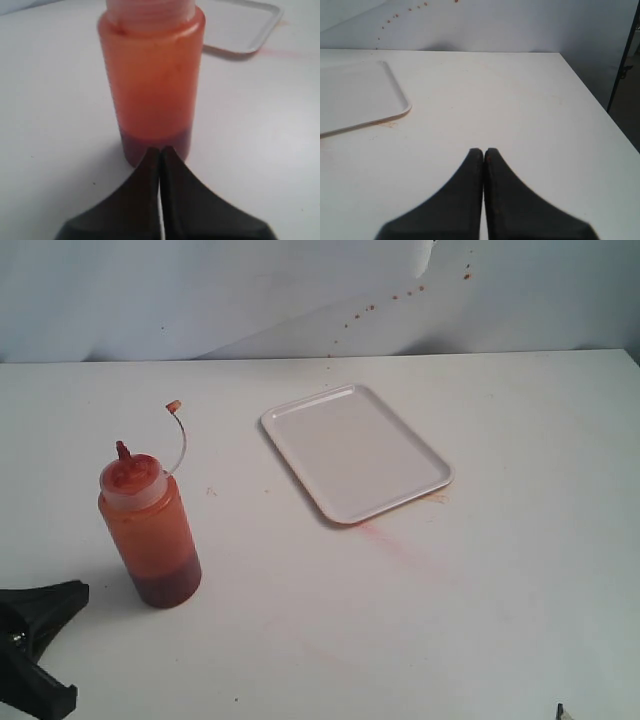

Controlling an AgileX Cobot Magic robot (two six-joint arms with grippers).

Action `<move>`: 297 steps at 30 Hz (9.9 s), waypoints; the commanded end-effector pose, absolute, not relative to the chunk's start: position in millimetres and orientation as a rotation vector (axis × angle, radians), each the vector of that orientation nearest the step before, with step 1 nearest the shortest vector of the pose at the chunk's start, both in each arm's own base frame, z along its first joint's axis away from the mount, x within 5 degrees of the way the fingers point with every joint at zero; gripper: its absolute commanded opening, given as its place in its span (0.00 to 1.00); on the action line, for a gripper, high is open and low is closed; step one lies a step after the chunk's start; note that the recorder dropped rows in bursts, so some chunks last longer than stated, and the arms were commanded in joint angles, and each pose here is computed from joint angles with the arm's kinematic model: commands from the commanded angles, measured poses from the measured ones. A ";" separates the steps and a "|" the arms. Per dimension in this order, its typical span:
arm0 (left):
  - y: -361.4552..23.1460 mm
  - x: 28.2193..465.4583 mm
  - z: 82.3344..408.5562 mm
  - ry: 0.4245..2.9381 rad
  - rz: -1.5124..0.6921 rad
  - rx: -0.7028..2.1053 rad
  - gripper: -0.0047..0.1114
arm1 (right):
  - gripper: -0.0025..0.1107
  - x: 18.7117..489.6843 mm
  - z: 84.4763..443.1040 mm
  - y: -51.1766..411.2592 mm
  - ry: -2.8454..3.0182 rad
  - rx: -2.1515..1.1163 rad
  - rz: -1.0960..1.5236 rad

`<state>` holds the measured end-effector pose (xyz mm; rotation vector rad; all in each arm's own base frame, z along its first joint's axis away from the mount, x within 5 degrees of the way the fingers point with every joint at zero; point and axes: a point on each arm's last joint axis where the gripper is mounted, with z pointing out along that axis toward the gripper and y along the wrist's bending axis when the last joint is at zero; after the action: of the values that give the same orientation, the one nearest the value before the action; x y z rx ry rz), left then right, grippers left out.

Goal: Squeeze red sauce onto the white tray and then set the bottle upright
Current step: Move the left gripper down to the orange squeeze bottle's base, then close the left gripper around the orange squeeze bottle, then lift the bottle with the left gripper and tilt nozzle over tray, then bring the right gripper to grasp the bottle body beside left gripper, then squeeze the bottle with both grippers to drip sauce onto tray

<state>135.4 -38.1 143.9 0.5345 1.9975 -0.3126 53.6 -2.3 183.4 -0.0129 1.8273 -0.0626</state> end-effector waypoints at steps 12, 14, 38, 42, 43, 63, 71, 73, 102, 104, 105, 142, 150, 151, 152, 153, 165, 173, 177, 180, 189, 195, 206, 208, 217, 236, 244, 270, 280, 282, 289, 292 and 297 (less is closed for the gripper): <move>-39.4 152.8 97.5 2.121 -0.475 0.338 0.94 | 0.02 53.5 182.4 -2.8 1.826 -0.011 -0.072; -38.5 155.4 97.3 2.096 -0.472 0.307 0.94 | 0.02 53.5 182.4 -2.8 1.826 -0.011 -0.072; -44.9 188.9 93.4 2.004 -0.338 0.817 0.94 | 0.02 53.5 182.4 -2.8 1.826 -0.011 -0.072; -42.7 196.2 92.2 2.030 -0.310 0.829 0.94 | 0.02 53.5 182.4 -2.8 1.826 -0.011 -0.072; -42.8 198.3 93.0 2.029 -0.314 0.820 0.94 | 0.02 53.5 182.4 -2.8 1.826 -0.011 -0.072; -45.8 225.9 80.8 2.096 -0.420 0.814 0.94 | 0.02 53.5 182.4 -2.8 1.826 -0.011 -0.072; -46.7 243.2 65.4 2.099 -0.451 0.800 0.94 | 0.02 53.5 182.4 -2.8 1.826 -0.011 -0.072; -47.7 246.9 67.4 2.068 -0.459 0.791 0.94 | 0.02 53.5 182.4 -2.8 1.826 -0.011 -0.072; -50.3 264.2 58.9 1.900 -0.464 0.722 0.94 | 0.02 53.5 182.4 -2.8 1.826 -0.011 -0.072; -49.2 265.2 59.2 1.903 -0.451 0.706 0.94 | 0.02 53.5 182.4 -2.8 1.826 -0.011 -0.072; -49.1 265.3 59.3 1.903 -0.450 0.704 0.94 | 0.02 53.5 182.4 -2.8 1.826 -0.011 -0.072; -54.7 276.0 66.3 1.773 -0.500 0.734 0.04 | 0.02 53.5 182.4 -2.8 1.826 -0.011 -0.072; -54.4 278.5 78.3 1.730 -0.470 0.745 0.04 | 0.02 53.6 183.5 -4.7 1.814 -0.074 -0.151; -55.1 279.2 89.0 1.690 -0.460 0.762 0.04 | 0.02 54.4 186.5 -4.0 1.779 -0.065 -0.137; -55.7 279.8 95.1 1.670 -0.451 0.767 0.04 | 0.02 55.0 189.3 -3.1 1.748 -0.046 -0.107; -55.6 281.2 105.5 1.638 -0.428 0.762 0.04 | 0.02 55.9 195.1 -1.2 1.683 0.014 -0.027; -85.8 386.3 246.5 1.727 -0.286 0.677 0.04 | 0.02 45.7 248.3 -4.4 1.032 0.357 0.518; -118.1 431.0 299.4 1.734 0.299 0.798 0.04 | 0.02 44.2 251.0 -4.0 0.998 0.356 0.556; -138.5 446.7 293.3 1.698 0.657 0.962 0.04 | 0.02 50.5 249.4 -1.5 1.044 0.358 0.583; -151.9 457.8 274.8 1.695 0.893 1.109 0.04 | 0.02 57.9 266.3 10.8 1.121 0.165 0.520; -180.1 470.4 247.3 1.456 1.276 1.391 0.04 | 0.02 126.1 359.1 61.4 1.360 -0.376 0.711; -187.0 470.3 243.4 1.374 1.364 1.460 0.04 | 0.02 212.7 404.1 79.9 1.522 -0.563 0.784; -197.3 470.3 240.0 1.016 1.516 1.869 0.04 | 0.02 359.7 368.9 83.1 1.749 -0.634 0.753; -200.8 470.1 238.8 0.928 1.518 1.938 0.04 | 0.02 381.3 354.8 79.3 1.783 -0.612 0.774; -209.0 470.5 241.0 0.647 1.571 2.105 0.04 | 0.78 462.6 267.1 48.1 1.863 -0.656 0.685; -237.8 468.2 265.8 0.310 1.582 2.119 0.04 | 0.95 467.9 228.0 166.4 1.716 -1.046 0.688; -238.2 468.1 265.7 0.307 1.578 2.119 0.04 | 0.95 476.0 220.8 166.1 1.702 -1.031 0.573; -240.3 467.4 265.2 0.266 1.566 2.126 0.04 | 0.88 497.8 212.8 186.7 1.614 -0.968 0.902; -241.4 467.0 264.9 0.253 1.555 2.127 0.04 | 0.03 504.3 210.8 182.4 1.643 -0.932 0.817; -241.4 467.0 264.9 0.253 1.555 2.127 0.04 | 0.03 504.1 210.9 182.5 1.642 -0.932 0.819; -240.8 467.2 265.1 0.259 1.562 2.127 0.04 | 0.26 504.3 211.2 182.4 1.644 -0.924 0.822; -240.8 467.2 265.1 0.259 1.562 2.127 0.04 | 0.68 504.3 211.2 182.4 1.644 -0.924 0.822; -240.7 467.2 265.1 0.260 1.563 2.127 0.04 | 0.95 504.4 211.2 182.4 1.644 -0.924 0.822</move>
<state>468.9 -239.6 256.8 2.1519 0.2505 1.5556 504.9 180.8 202.4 -0.9376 1.6654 0.8078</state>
